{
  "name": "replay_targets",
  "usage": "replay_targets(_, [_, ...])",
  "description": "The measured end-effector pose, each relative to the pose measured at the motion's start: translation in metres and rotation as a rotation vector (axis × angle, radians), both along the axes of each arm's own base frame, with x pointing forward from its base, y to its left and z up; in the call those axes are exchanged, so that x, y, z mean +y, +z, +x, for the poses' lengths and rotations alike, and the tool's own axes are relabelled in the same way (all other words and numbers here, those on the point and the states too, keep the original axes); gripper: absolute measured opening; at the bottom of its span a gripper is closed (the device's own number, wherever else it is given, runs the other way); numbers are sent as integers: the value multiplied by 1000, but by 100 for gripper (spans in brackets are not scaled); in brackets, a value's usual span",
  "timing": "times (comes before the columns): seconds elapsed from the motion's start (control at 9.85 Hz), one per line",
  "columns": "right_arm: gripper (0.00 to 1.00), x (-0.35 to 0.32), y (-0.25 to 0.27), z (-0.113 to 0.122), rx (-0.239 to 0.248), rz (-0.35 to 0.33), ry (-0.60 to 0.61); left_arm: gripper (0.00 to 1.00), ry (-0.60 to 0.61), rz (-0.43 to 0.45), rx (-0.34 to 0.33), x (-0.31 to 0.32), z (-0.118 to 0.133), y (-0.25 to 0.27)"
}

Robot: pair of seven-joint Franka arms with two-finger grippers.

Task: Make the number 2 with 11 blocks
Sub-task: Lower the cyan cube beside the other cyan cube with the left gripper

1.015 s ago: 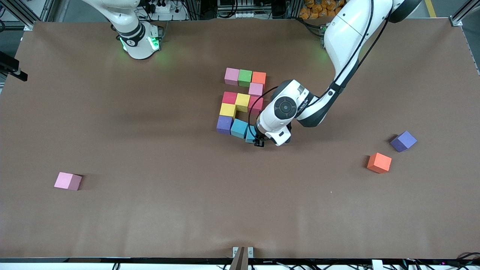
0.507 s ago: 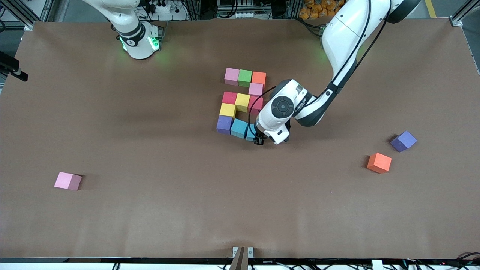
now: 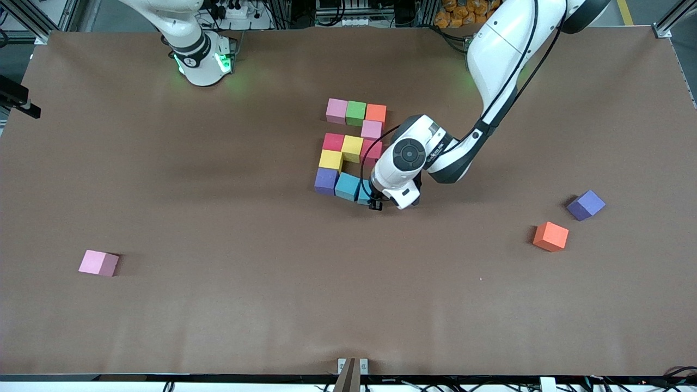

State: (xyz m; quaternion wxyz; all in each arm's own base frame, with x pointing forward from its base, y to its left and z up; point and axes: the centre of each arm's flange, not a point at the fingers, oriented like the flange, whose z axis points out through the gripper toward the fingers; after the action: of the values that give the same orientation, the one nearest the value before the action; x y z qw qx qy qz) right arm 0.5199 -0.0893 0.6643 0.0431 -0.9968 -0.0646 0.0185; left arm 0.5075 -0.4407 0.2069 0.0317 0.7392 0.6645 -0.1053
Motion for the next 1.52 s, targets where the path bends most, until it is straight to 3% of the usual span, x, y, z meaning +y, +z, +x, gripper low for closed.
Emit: replay_targets(1.52, [100, 0, -3, 2, 3, 2, 0, 59, 18, 39, 44, -1, -8, -7])
